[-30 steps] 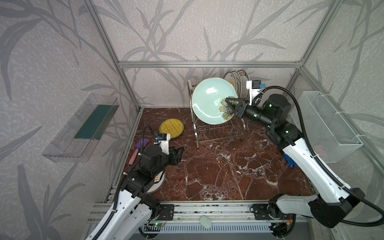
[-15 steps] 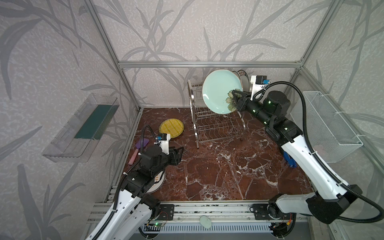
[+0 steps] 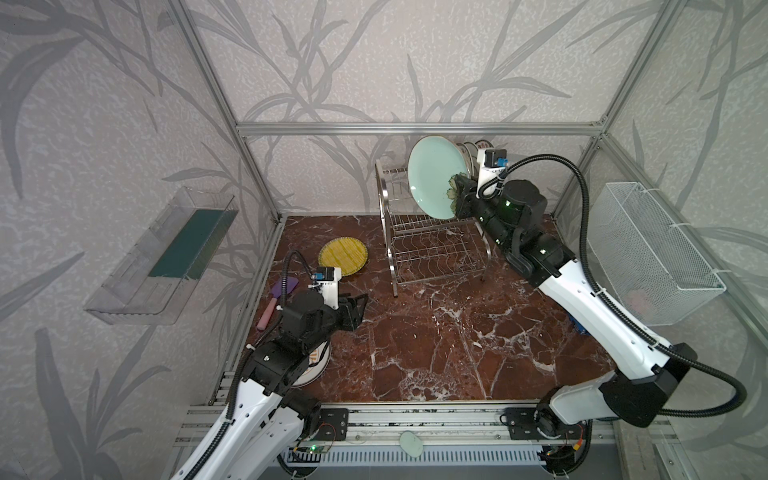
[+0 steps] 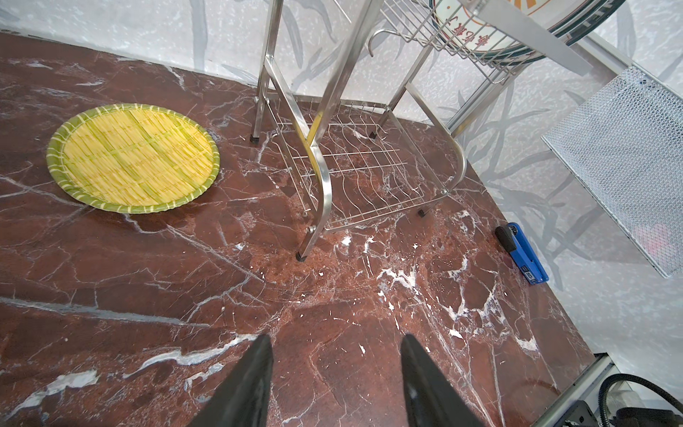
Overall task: Load the plates into the dish rack
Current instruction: 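Lower the teal plate into the upper rack slots beside the printed plates, right gripper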
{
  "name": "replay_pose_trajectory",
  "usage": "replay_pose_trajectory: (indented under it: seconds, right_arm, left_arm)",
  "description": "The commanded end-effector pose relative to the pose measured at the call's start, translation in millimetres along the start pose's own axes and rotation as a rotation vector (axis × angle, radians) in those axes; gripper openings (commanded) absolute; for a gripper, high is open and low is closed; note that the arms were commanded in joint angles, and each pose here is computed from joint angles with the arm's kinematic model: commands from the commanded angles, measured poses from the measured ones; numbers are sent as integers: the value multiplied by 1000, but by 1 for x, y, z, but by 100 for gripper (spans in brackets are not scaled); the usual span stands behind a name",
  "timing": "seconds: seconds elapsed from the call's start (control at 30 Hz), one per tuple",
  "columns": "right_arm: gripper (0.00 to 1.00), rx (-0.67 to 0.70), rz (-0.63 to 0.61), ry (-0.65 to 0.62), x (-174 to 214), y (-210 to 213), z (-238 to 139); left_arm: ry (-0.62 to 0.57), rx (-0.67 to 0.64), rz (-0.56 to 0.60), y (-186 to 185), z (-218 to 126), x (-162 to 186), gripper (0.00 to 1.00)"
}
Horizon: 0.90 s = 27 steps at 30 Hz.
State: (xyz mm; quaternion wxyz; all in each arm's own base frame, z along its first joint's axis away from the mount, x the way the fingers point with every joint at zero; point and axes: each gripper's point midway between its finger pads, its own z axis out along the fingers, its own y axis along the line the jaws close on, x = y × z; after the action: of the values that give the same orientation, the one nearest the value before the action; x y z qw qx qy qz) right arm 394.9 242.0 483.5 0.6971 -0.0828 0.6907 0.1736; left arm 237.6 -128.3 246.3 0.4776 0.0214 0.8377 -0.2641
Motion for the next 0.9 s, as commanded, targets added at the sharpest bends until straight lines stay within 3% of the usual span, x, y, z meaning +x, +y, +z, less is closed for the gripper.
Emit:
replay_pose_trajectory:
  seconds: [0.0, 0.43, 0.87]
  right_arm:
    - [0, 89, 1, -272, -85, -1, -23]
    - [0, 265, -86, -314, -83, 2, -15]
    - [0, 397, -139, -263, -62, -5, 10]
  left_arm:
    - [-3, 9, 1, -1, 0, 2, 54]
    - [-5, 10, 4, -2, -2, 1, 54]
    - [-3, 27, 1, -4, -2, 1, 54]
